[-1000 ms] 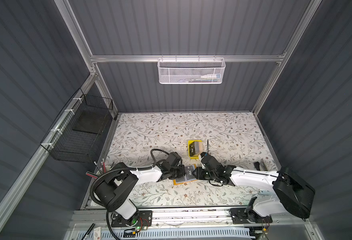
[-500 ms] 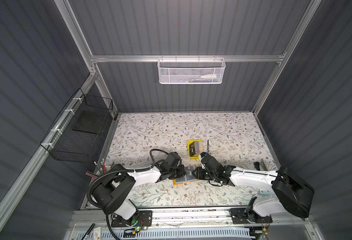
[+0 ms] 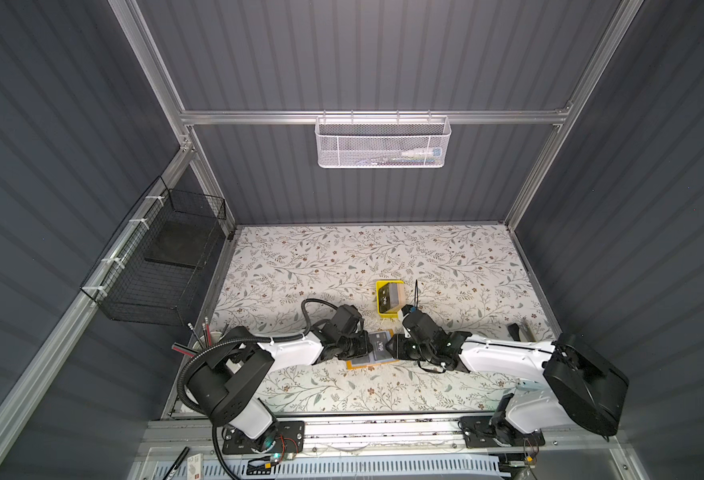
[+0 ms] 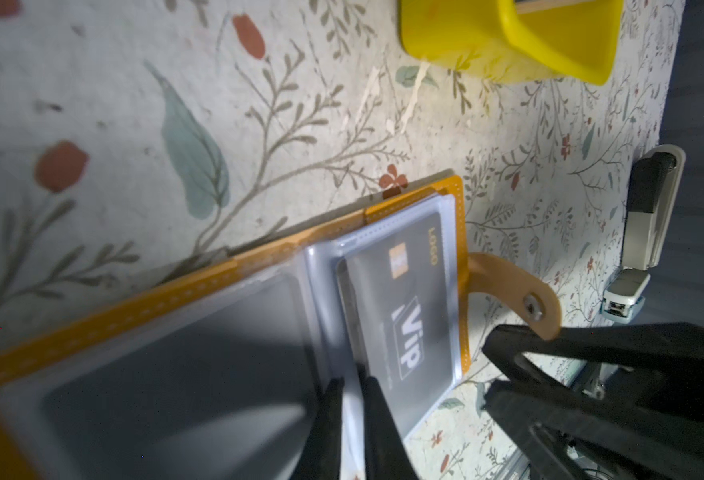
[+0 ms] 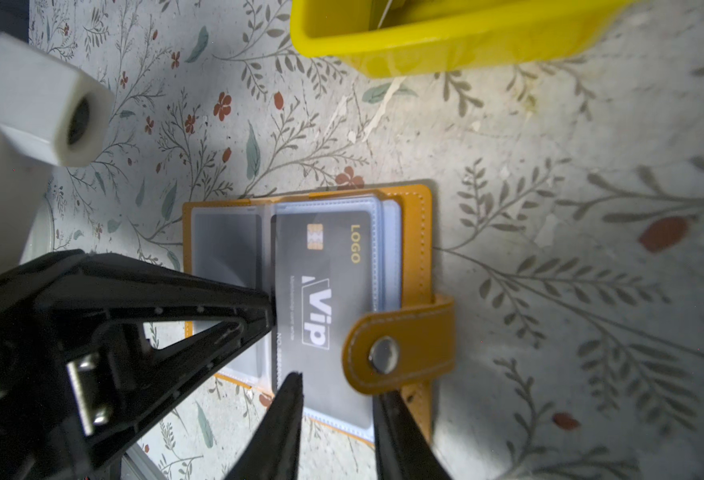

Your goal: Put the credit cards into the card holder

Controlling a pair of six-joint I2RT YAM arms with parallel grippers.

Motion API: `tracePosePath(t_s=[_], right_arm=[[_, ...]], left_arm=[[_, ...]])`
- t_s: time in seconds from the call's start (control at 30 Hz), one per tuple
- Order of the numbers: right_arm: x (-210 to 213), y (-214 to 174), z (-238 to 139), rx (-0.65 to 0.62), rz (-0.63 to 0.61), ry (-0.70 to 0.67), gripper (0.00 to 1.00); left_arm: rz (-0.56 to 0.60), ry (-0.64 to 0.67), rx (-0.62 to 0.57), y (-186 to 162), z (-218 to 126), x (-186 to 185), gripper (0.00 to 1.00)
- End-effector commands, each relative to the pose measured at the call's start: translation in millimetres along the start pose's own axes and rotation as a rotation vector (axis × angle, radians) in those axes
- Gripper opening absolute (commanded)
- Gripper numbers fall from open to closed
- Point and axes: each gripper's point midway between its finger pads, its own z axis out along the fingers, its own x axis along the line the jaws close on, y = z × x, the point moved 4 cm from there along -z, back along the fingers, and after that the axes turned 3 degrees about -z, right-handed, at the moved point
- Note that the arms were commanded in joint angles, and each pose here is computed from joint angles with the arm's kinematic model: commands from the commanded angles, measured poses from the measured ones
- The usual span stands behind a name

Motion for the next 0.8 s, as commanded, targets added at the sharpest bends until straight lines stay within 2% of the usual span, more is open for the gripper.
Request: tracePosePath(t_s=[0.0, 0.47, 0.77], right_arm=[[-0.3, 1.6, 1.3, -0.010, 0.005, 0.007, 0.32], [-7.6, -0.3, 3.3, -0.015, 0.017, -0.013, 0.35], [-2.3, -2.4, 6.3, 0.007, 0.003, 0.033, 0.36]], left_arm=[[0.038, 0.019, 0.010, 2.2, 2.0, -4.0, 0.13], [0.029, 0.057, 0.040, -3.5, 10.0, 7.7, 0.09], [0.017, 0.059, 0.049, -5.0, 13.2, 9.6, 0.08]])
